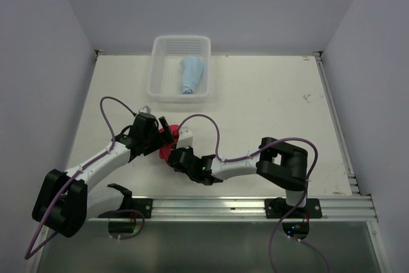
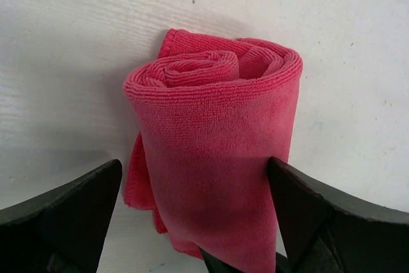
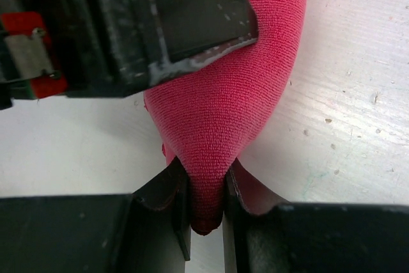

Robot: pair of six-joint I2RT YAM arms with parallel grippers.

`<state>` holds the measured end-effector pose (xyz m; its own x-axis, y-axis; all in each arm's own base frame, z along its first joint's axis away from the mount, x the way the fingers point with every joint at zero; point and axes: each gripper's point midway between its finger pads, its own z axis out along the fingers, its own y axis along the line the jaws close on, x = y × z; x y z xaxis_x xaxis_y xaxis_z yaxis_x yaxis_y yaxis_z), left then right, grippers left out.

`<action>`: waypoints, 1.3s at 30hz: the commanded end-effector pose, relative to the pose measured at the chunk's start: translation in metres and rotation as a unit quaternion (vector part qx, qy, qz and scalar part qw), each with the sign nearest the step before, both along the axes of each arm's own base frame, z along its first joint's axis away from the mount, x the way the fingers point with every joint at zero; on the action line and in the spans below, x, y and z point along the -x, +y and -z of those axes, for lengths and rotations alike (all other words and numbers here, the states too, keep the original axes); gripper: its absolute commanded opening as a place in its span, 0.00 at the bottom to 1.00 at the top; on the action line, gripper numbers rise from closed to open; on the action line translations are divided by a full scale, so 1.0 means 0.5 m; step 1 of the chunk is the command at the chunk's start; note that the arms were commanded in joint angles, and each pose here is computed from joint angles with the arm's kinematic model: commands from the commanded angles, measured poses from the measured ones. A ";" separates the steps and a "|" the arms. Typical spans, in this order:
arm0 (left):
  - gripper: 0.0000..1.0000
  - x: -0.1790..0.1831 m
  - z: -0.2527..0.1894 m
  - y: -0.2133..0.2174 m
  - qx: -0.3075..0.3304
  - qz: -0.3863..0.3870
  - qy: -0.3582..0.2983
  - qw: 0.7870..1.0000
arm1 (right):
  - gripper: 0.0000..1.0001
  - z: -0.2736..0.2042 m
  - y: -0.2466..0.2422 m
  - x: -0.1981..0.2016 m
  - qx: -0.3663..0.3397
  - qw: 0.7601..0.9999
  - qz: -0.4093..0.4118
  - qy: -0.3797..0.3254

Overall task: Roll the towels
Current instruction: Place the rolled towel into the container

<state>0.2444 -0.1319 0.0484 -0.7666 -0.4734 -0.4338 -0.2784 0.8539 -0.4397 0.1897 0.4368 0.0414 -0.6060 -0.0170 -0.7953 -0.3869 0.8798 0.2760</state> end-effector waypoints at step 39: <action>0.41 -0.014 0.140 -0.024 -0.086 0.135 0.034 0.987 | 0.41 -0.069 0.033 0.028 -0.007 0.998 -0.064 -0.006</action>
